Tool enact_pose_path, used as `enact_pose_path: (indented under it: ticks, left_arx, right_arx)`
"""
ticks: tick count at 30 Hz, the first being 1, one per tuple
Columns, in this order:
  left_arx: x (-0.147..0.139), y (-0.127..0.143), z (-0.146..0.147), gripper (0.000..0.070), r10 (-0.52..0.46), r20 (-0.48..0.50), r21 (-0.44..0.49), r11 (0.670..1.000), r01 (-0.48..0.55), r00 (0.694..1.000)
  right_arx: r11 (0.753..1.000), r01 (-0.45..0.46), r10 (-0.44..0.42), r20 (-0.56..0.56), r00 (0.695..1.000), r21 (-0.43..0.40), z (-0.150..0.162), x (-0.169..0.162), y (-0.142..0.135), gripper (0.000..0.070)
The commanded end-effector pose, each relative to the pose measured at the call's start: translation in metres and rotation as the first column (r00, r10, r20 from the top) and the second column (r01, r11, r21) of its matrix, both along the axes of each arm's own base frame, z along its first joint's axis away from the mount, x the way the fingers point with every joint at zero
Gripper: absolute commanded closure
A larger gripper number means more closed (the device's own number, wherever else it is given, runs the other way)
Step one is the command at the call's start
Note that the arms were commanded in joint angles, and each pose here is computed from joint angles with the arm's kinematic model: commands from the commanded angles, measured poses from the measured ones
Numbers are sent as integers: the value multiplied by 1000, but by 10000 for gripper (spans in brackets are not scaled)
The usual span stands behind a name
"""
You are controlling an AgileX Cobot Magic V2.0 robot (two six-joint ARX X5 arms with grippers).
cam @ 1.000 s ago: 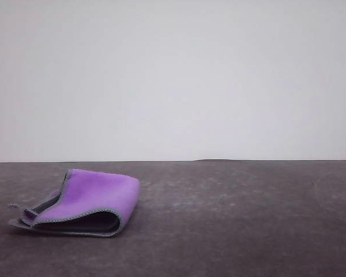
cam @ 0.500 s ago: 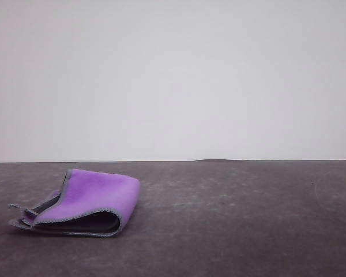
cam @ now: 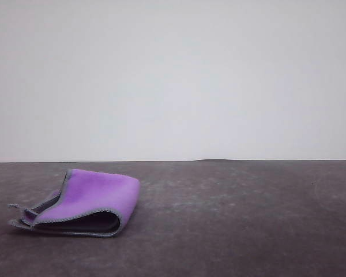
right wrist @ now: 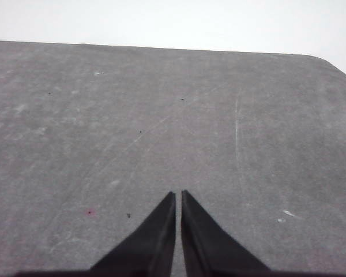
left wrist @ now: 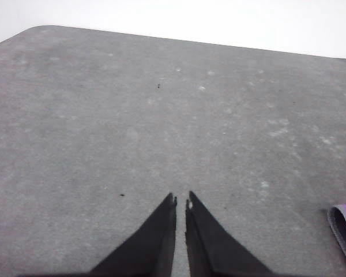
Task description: Fold clothes
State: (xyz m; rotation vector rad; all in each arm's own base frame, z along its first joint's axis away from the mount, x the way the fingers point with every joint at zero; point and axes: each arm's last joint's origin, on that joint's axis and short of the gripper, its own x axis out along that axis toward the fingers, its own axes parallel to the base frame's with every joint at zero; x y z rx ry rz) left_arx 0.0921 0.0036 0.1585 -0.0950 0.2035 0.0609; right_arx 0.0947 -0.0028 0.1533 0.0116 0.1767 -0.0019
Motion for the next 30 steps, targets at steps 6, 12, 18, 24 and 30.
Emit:
enact_pose_path:
  ticks: [6,12,18,24,30]
  left_arx:
    - [1,0,-7,683,-1,-29,6,1000,1,1000]
    - [1,0,-7,683,-1,-29,5,1000,1,1000]
    - [1,0,-7,683,-1,-29,6,1000,1,1000]
    - [1,0,-7,683,-1,-29,6,1000,1,1000]
    - [1,0,-7,683,-1,-29,6,1000,1,1000]
  right_arx:
    - [1000,8,-8,0,1000,9,-2,0,0,688]
    - [1000,8,-8,0,1000,9,-2,0,0,688]
    - [1000,8,-8,0,1000,9,-2,0,0,688]
    - [1000,8,-8,0,1000,9,-2,0,0,688]
    - [1000,8,-8,0,1000,9,-2,0,0,688]
